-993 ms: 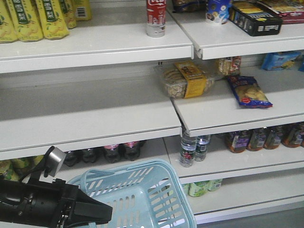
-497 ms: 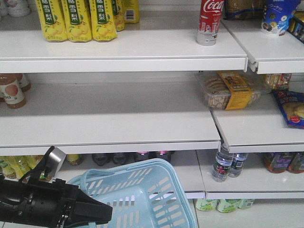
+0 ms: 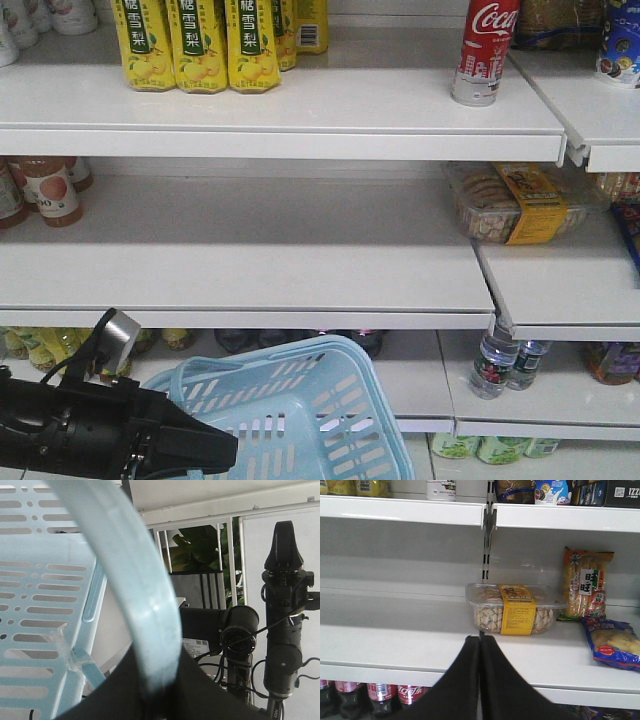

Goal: Place coke in basket with both arms
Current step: 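Drive the base up to the shelf holding the red Coca-Cola bottle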

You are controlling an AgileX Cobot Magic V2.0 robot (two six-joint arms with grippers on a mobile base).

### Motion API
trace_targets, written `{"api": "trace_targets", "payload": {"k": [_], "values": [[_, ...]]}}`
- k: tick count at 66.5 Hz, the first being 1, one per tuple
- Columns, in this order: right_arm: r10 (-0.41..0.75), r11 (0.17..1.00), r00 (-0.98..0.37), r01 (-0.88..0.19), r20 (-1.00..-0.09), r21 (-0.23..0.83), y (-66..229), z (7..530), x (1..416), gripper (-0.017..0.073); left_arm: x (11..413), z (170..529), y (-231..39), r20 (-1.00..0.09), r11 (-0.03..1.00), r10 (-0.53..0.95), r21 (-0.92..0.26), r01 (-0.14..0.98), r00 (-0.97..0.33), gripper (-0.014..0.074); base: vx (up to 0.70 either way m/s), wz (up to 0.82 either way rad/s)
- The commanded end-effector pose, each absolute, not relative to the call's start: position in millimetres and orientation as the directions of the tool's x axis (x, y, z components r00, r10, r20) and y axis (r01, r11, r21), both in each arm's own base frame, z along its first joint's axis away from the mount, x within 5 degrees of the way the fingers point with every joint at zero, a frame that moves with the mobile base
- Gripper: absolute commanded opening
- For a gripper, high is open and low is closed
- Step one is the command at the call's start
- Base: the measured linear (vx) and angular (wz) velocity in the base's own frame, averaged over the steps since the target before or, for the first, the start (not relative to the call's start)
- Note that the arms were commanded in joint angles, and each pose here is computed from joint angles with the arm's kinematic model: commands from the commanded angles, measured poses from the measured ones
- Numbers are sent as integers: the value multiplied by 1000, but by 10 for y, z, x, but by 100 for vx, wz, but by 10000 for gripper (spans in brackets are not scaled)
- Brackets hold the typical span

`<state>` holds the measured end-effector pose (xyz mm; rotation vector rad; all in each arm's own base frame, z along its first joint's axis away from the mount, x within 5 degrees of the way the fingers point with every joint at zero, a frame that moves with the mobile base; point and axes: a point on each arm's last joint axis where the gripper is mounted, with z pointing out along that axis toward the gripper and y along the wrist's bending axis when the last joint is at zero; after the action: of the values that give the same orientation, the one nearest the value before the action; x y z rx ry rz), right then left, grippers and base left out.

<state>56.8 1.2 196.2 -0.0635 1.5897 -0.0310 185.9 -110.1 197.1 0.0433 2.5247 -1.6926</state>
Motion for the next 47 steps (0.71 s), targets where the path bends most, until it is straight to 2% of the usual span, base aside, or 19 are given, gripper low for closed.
{"api": "trace_targets", "payload": {"k": [1,47], "values": [[-65,998,58,-10,-996,-65,8,2009,560,-10,1862,2151,-1140,-130,280,-42,-953,113,-991,-6,3,7],[-65,998,58,-10,-996,-65,8,2009,560,-10,1862,2151,-1140,-130,280,-42,-953,113,-991,-6,5,4]]}}
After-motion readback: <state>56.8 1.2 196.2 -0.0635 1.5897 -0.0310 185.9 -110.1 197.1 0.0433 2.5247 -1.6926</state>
